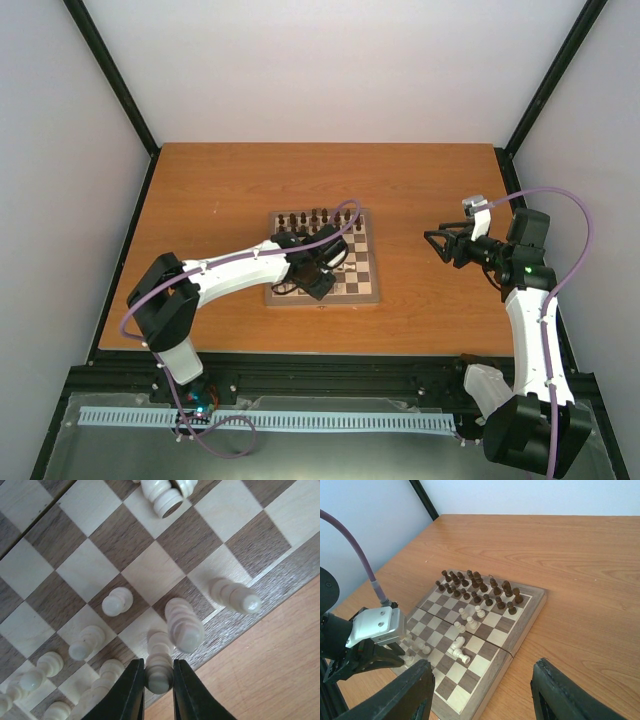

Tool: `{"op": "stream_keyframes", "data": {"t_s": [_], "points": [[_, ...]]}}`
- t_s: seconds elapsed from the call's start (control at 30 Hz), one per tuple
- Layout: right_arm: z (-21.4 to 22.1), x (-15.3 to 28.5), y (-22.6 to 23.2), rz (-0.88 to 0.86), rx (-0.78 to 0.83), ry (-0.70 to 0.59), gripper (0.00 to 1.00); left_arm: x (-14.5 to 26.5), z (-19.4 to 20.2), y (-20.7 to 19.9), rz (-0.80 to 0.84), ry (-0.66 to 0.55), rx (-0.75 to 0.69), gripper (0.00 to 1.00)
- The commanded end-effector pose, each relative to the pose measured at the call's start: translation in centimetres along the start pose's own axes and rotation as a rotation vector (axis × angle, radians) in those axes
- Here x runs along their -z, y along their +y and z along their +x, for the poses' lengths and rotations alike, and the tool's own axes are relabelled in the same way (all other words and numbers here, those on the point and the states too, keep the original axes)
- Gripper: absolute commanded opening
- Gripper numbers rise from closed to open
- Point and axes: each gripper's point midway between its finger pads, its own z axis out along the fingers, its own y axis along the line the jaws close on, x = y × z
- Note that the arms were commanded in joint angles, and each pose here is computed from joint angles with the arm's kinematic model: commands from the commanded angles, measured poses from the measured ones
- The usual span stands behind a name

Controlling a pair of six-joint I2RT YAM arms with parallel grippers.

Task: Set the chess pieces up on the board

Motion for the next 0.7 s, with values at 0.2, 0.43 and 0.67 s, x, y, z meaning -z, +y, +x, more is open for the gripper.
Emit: {"op": "stream_keyframes", "data": {"t_s": [0.2, 0.43, 0.67], "points": [[-0.8, 0.3, 0.2, -0.007, 0.024, -0.015, 0.54, 1.0, 0.4, 1.1, -0.07, -0.005, 0.014, 0.13], [-0.9, 0.3, 0.2, -0.004, 0.028, -0.017, 0.54, 0.6, -0.6, 0.7, -0.055, -0.019, 0.016, 0.13], [-0.9, 0.3, 0.2, -0.004, 0.026, -0.016, 0.54, 0.5, -1.1, 0.2, -0.026, -0.037, 0.025, 0.13]]}}
